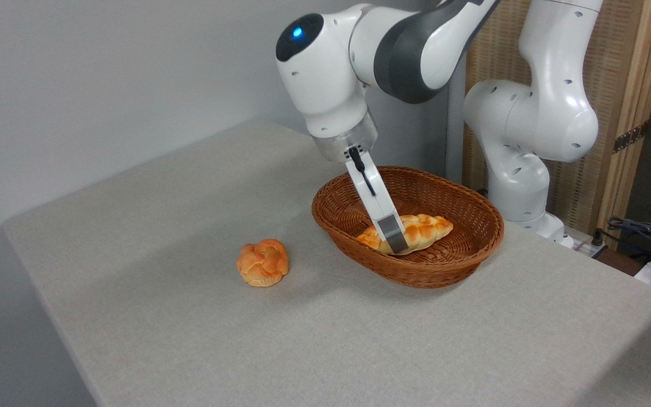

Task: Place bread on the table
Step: 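Close the gripper on the braided roll inside the basket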

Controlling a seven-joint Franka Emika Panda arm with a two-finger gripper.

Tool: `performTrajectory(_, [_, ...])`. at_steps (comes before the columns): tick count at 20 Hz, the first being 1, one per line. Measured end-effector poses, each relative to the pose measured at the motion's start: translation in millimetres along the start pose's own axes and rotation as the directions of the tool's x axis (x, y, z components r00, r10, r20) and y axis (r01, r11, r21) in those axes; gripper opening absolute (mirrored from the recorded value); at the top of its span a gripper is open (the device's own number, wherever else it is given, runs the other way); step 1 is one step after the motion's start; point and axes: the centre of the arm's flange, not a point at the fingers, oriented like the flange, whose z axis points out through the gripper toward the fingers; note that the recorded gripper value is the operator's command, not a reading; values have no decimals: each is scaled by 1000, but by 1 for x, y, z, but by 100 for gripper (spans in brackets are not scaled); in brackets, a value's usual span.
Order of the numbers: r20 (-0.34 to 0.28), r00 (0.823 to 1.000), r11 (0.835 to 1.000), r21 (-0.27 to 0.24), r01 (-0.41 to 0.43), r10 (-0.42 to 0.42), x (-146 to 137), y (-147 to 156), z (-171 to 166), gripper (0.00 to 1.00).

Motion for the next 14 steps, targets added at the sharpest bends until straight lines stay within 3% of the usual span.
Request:
performTrajectory(1, [1, 1000, 1000, -1, -2, 2, 0, 0, 3, 99])
performTrajectory(6, [0, 1000, 1000, 6, -10, 10, 0, -2, 7, 51])
performTrajectory(7, [0, 1000, 1000, 6, -12, 12, 0, -2, 7, 47])
performTrajectory(14, [0, 1000, 1000, 5, -18, 18, 0, -2, 7, 47])
